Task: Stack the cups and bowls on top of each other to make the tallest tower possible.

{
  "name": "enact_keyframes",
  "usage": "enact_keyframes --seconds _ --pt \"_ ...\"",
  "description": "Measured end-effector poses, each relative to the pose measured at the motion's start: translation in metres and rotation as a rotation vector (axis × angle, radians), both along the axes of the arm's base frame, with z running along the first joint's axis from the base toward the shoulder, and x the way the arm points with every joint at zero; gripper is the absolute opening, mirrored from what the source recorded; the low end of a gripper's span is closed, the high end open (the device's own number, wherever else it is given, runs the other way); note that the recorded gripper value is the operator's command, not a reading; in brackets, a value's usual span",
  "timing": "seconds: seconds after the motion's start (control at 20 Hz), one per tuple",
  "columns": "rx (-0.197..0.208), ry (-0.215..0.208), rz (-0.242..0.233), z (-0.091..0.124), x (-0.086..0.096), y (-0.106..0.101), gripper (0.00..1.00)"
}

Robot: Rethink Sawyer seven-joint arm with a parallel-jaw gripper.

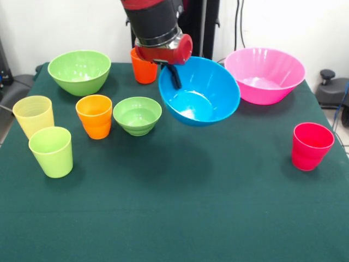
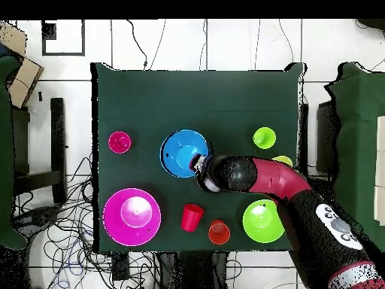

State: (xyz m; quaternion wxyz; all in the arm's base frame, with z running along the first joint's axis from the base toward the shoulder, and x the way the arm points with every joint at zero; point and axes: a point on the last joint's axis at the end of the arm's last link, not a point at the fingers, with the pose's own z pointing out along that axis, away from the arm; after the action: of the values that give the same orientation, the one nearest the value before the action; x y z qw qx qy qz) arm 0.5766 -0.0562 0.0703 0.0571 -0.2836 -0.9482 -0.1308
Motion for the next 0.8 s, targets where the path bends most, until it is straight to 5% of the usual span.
enact_keyframes --seconds 0.8 --pt "-0.017 0.052 -0.007 -0.011 -0.061 -0.049 0.0"
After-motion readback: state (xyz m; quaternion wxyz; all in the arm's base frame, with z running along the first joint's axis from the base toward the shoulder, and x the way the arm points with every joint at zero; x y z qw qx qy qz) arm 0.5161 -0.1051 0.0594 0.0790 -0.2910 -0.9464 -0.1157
